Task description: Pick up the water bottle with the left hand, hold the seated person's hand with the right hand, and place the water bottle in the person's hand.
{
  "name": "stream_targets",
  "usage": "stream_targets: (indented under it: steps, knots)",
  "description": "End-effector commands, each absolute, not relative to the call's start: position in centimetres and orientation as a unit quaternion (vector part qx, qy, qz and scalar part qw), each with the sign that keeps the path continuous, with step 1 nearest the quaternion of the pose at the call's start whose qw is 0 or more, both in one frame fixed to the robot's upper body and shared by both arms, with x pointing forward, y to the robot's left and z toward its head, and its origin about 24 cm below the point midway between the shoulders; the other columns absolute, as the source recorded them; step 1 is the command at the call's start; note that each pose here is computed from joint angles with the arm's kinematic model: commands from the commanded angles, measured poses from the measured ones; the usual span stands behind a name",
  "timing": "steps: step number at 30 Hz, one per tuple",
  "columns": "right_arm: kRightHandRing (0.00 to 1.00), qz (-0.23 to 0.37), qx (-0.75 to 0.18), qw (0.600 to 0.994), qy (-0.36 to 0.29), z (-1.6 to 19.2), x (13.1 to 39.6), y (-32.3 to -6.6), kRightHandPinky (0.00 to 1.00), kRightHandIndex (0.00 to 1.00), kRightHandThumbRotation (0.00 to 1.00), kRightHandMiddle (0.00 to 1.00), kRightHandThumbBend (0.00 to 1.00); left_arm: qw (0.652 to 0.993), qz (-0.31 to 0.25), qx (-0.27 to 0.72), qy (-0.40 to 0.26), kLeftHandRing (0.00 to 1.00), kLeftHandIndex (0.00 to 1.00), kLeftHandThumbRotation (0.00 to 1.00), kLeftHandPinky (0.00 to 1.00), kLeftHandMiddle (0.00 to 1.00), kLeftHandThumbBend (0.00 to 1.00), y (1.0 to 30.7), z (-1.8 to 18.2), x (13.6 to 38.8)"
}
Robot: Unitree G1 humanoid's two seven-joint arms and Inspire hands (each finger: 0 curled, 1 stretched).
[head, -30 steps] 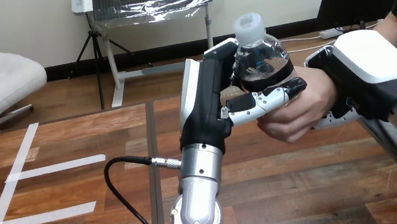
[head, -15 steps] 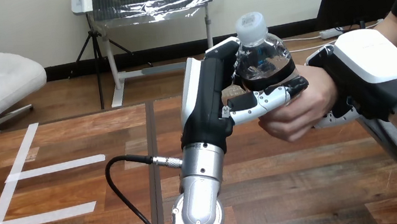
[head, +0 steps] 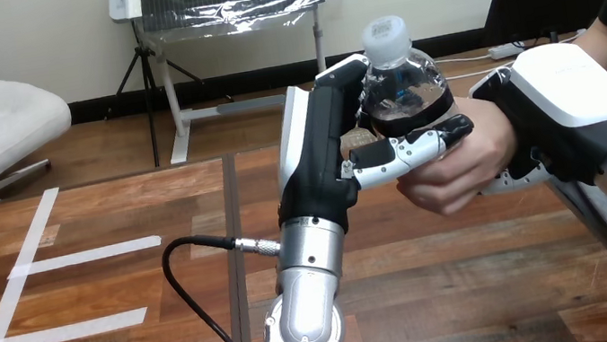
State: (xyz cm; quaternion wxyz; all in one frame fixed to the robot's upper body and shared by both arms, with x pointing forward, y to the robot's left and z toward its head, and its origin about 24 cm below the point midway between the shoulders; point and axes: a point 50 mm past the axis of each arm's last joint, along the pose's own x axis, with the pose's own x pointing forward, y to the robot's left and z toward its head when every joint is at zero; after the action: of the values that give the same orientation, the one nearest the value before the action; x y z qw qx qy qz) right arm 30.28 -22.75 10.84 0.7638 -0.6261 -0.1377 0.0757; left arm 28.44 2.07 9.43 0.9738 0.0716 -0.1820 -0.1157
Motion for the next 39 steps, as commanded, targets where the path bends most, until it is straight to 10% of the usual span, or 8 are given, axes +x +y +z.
stream_targets:
  steps: [1, 39]
  knots:
    - [0.21, 0.056, -0.616, 0.768, -0.166, 12.51, 30.79, -22.34, 0.16, 0.29, 0.00, 0.28, 0.78, 0.964, -0.137, 0.010, -0.226, 0.38, 0.49, 0.00, 0.36, 0.43, 0.56, -1.05, 12.45, 27.82]
    - [0.21, 0.045, -0.615, 0.767, -0.180, 12.50, 30.84, -22.60, 0.16, 0.30, 0.00, 0.29, 0.76, 0.965, -0.135, 0.001, -0.227, 0.40, 0.49, 0.00, 0.39, 0.43, 0.57, -0.79, 12.63, 27.87]
